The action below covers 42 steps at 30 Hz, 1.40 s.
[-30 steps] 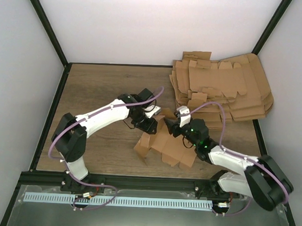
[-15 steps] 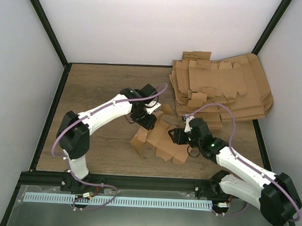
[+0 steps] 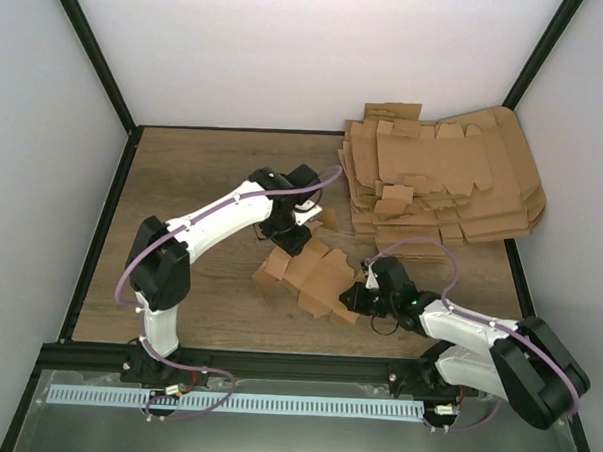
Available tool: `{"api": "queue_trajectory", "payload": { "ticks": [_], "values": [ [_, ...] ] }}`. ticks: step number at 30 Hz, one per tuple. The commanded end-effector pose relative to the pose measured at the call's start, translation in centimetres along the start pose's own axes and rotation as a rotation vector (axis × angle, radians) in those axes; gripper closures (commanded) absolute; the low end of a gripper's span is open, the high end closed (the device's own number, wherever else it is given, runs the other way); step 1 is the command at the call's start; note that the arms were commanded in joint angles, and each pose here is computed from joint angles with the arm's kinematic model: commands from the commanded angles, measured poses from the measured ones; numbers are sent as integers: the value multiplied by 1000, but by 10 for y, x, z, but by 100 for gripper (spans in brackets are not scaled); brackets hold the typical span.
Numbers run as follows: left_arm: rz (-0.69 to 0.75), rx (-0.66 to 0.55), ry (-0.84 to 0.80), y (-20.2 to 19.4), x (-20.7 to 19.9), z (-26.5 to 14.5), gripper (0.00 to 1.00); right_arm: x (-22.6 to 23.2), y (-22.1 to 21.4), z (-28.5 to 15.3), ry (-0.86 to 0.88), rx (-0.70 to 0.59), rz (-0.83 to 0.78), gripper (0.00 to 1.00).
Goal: Fold the paper box
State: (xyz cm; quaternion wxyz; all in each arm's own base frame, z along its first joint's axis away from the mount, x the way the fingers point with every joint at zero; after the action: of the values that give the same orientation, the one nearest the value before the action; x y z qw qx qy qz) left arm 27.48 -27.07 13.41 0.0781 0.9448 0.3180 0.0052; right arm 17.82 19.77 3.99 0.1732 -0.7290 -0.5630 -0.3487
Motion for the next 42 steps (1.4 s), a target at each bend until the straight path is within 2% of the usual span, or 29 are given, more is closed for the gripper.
{"api": "queue_trajectory", "payload": {
  "ticks": [1, 13, 18, 29, 31, 36, 42],
  "values": [
    [21, 50, 46, 2, 1, 5, 44, 23, 8, 10, 94, -1, 7, 99],
    [101, 136, 198, 17, -19, 13, 44, 22, 11, 33, 100, 31, -4, 99],
    [121, 171, 248, 13, -16, 22, 44, 36, 33, 20, 74, -75, -113, 98],
    [139, 156, 302, 15, -7, 17, 44, 63, 92, -32, 48, -346, -288, 74],
    [143, 147, 302, 16, -7, 15, 44, 67, 108, -36, 33, -386, -307, 67],
    [148, 132, 302, 14, -8, 10, 44, 68, 147, -27, -37, -448, -358, 59],
    [155, 126, 299, 9, -8, 7, 44, 76, 165, -4, -19, -482, -509, 46]
  ]
}}
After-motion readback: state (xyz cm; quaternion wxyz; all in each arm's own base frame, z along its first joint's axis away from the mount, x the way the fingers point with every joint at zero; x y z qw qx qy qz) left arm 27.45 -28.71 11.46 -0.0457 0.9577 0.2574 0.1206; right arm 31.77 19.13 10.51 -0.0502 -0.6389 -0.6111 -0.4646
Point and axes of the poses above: each gripper's point midway between its finger pads, its own z axis out along the fingers, its own x axis along the line the jaws close on, y = z × x, the point moved 1 cm from there along -z, back along the fingers, and after that the axes turned 13 degrees about z, right-handed, at the moved point
